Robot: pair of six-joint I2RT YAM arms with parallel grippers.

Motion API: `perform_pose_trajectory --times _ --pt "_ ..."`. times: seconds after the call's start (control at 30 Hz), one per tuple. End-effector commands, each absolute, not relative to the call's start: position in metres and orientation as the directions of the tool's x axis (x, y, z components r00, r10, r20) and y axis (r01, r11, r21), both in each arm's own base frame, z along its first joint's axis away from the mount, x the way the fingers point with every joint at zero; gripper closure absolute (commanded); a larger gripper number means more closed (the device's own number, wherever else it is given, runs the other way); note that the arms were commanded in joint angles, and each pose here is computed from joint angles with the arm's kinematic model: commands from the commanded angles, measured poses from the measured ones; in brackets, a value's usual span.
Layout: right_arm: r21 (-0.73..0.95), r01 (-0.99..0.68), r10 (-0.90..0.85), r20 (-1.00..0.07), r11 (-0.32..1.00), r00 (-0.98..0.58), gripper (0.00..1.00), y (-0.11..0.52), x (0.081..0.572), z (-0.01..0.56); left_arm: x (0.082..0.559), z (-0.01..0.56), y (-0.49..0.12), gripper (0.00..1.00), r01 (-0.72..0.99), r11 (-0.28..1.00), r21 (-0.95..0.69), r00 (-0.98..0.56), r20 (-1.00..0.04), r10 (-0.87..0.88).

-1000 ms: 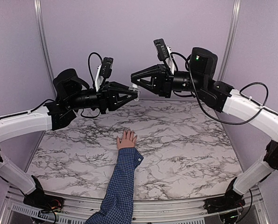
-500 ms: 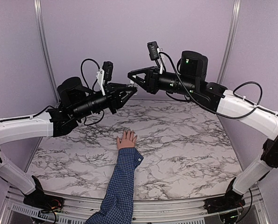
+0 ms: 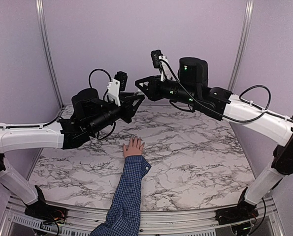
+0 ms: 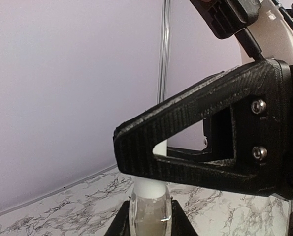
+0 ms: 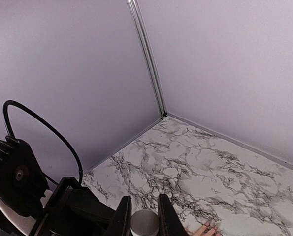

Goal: Paint the nails
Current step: Screw the nail polish bottle cap onto the nail polish bottle.

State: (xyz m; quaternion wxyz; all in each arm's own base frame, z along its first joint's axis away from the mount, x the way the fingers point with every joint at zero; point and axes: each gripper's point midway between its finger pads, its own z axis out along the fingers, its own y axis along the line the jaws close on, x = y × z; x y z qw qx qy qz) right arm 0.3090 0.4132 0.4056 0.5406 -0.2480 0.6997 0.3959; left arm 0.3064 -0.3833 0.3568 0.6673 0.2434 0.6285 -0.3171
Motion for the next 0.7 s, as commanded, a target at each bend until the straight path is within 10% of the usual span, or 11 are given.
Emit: perform_pose_trajectory --times 0.0,0.23,0.67 --pt "0.283 -0.816 0.107 -0.958 0.505 -0.266 0.82 0.406 0.294 0.426 0.300 0.405 -0.376 1.00 0.773 0.627 -0.090 0.087 -0.965 -0.246" --pt "0.223 -0.901 0.148 -0.972 0.372 -0.180 0.47 0.385 0.278 0.453 0.265 0.403 -0.380 1.00 0.925 0.374 -0.072 0.025 -0.968 -0.249" --pt "0.032 -0.986 0.106 -0.993 -0.166 -0.051 0.38 0.384 0.182 0.468 0.189 0.409 -0.396 1.00 0.968 -0.206 -0.144 -0.176 -0.974 -0.146"
